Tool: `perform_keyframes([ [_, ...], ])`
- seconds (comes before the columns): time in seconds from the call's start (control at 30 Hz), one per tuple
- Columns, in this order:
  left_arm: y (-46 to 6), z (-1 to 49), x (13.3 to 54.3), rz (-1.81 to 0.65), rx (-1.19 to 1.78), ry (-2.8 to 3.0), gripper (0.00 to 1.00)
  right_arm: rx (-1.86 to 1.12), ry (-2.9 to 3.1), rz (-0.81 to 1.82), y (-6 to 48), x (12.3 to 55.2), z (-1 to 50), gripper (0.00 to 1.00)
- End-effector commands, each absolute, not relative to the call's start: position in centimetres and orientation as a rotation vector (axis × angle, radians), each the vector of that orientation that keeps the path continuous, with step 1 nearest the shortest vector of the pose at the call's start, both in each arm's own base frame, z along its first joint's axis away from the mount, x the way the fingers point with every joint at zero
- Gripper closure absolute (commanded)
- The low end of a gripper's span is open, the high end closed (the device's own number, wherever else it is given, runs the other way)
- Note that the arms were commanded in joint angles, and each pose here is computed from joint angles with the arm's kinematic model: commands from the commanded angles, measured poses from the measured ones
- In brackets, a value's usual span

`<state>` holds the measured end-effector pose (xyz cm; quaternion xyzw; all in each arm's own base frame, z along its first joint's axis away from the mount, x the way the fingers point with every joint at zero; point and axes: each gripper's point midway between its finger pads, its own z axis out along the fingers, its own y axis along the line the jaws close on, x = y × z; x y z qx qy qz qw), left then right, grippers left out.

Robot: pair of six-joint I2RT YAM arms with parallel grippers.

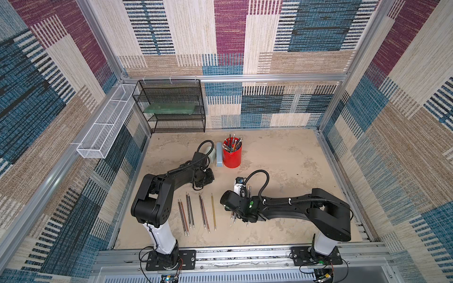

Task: Remove the protective cover of the pencils
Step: Place the protective sleeve at the center of the board.

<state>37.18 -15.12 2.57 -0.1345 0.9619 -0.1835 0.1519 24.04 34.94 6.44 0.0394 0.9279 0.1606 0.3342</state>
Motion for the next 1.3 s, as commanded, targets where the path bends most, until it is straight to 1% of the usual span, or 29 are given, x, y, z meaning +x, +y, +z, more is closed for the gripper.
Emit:
perform_keyframes([
  [0.0, -14.1, 1.8, 36.7, -0.429, -0.371, 2.803, 1.0, 0.153, 2.389, 0.403, 34.0, 24.6, 7.1, 0.61],
  [0.47, -13.8, 2.0, 36.5, -0.382, -0.361, 2.822, 1.0, 0.158, 2.401, 0.373, 33.6, 25.0, 6.3, 0.61],
  [0.73, -14.0, 2.3, 36.5, -0.368, -0.342, 2.821, 0.89, 0.164, 2.407, 0.368, 33.3, 25.1, 6.0, 0.61],
  [1.03, -14.1, 2.6, 36.5, -0.364, -0.334, 2.821, 0.83, 0.166, 2.413, 0.364, 33.2, 25.3, 5.7, 0.61],
  [1.17, -14.1, 2.7, 36.5, -0.362, -0.332, 2.819, 0.79, 0.168, 2.417, 0.362, 33.2, 25.4, 5.6, 0.62],
  [1.27, -14.2, 2.7, 36.5, -0.364, -0.325, 2.82, 0.79, 0.167, 2.418, 0.359, 33.1, 25.4, 5.6, 0.62],
])
